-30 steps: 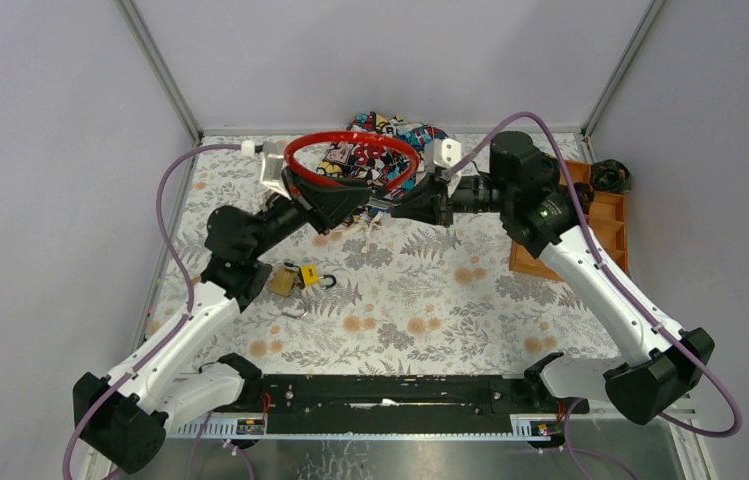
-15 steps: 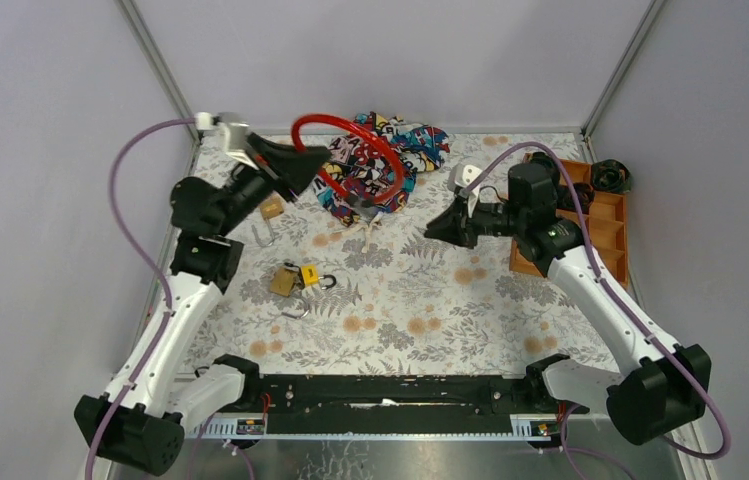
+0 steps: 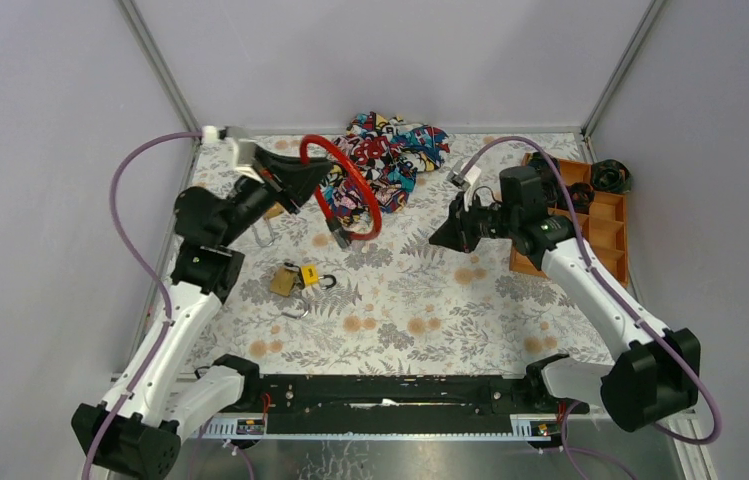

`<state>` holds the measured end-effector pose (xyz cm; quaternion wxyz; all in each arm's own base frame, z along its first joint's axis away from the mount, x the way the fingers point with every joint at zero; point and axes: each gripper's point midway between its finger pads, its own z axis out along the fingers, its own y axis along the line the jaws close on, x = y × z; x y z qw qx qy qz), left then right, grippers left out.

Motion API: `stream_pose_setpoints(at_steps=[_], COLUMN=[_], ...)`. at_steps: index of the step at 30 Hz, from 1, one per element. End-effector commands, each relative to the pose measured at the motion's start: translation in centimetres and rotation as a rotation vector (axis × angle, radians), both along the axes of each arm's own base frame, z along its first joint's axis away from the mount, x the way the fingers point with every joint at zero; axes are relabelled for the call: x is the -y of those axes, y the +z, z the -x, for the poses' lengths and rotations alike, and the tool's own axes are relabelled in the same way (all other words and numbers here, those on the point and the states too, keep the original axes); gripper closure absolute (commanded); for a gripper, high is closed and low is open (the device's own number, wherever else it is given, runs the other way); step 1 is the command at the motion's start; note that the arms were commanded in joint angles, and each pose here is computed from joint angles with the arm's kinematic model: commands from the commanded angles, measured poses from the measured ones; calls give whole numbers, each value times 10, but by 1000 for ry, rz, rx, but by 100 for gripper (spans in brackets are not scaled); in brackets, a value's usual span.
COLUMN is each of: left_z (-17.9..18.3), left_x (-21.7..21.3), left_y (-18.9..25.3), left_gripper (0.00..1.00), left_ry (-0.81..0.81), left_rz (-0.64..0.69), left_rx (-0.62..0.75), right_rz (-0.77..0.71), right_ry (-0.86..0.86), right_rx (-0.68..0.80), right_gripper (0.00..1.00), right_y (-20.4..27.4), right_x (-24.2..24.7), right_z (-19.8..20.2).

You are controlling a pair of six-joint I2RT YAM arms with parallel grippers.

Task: Lock with the key
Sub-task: Place the lock at the center of the board.

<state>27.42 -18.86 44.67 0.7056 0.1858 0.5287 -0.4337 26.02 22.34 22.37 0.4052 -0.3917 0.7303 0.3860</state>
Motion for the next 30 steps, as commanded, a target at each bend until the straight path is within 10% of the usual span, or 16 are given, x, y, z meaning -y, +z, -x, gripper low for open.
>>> stream_pose_setpoints(at_steps=[1, 10, 22, 24, 26, 30], left_z=[-18, 25, 8, 11, 16, 13], left_x=[16, 88, 172, 175, 179, 176], left_y=[-107, -254, -331, -342, -339, -301], left_gripper=[100, 100, 99, 63, 7, 1], left_ry=[43, -55, -34, -10, -21, -28], left_rz=[-252, -307, -221, -256, -290, -342], left_rx=[-281, -788, -969, -955, -893, -664], right_rz=[171, 364, 531, 573, 608, 608], right_ry=[-313, -615, -824, -861, -920, -1042], right_rx=[-335, -594, -586, -554, -495, -322], right_gripper=[100, 100, 100, 100, 100, 100], right_y=[-64, -137, -166, -162, -150, -103], right_x=[28, 64, 121, 131, 143, 163], right_z=[-10, -13, -19, -25, -34, -61])
